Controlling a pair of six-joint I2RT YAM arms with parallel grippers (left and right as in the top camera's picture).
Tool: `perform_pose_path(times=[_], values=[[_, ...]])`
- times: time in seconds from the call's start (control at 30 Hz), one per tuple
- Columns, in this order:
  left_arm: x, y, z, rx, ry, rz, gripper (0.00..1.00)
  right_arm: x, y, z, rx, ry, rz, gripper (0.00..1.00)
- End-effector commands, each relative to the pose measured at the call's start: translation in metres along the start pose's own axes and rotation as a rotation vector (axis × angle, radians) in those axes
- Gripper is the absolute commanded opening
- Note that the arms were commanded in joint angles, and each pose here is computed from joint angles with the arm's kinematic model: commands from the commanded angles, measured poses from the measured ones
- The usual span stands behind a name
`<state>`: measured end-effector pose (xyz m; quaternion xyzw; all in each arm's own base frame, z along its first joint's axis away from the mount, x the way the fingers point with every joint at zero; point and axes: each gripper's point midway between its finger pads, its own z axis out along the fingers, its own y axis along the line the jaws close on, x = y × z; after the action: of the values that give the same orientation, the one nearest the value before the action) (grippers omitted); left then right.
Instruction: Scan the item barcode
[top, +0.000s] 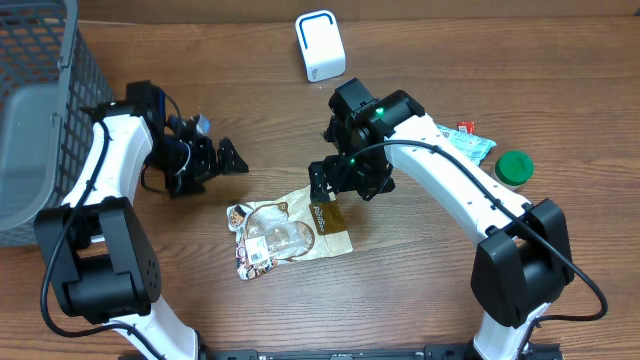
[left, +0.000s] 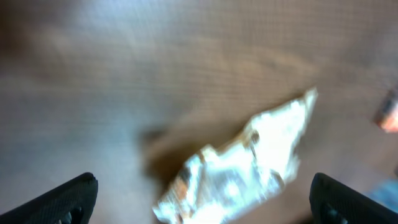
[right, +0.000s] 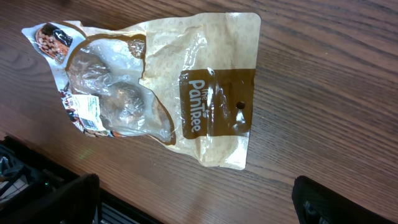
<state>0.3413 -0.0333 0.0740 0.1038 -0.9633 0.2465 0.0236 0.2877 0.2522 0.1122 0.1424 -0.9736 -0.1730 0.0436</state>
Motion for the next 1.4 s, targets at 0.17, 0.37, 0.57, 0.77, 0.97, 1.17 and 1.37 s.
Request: perform_pose_path(times=[0.17,0.37,0.57,0.77,0.97,1.17,1.37], values=[[0.061,-0.022,-0.01,0.074,0.216,-0.015,0.91,0.001,0.004,-0.007,-0.008,-0.023,-0.005,1.0],[0.09,-0.027,0.006,0.051,0.325,0.007,0.82,0.001,0.004,-0.007,-0.008,-0.023,-0.005,1.0],[0.096,-0.026,0.038,-0.087,0.324,-0.036,0.87,0.001,0.004,-0.007,-0.008,-0.023,-0.005,1.0],[0.095,-0.018,0.033,-0.281,0.245,-0.077,0.82,0.001,0.004,-0.007,-0.008,-0.023,-0.005,1.0],[0.088,-0.014,-0.019,-0.402,-0.005,-0.14,0.82,0.001,0.004,-0.007,-0.008,-0.023,-0.005,1.0],[0.095,-0.033,-0.077,-0.379,-0.288,-0.14,0.84,0.001,0.004,-0.007,-0.008,-0.023,-0.005,1.0],[0.125,-0.035,-0.076,-0.418,-0.255,-0.122,0.87,0.001,0.004,-0.007,-0.008,-0.023,-0.005,1.0]])
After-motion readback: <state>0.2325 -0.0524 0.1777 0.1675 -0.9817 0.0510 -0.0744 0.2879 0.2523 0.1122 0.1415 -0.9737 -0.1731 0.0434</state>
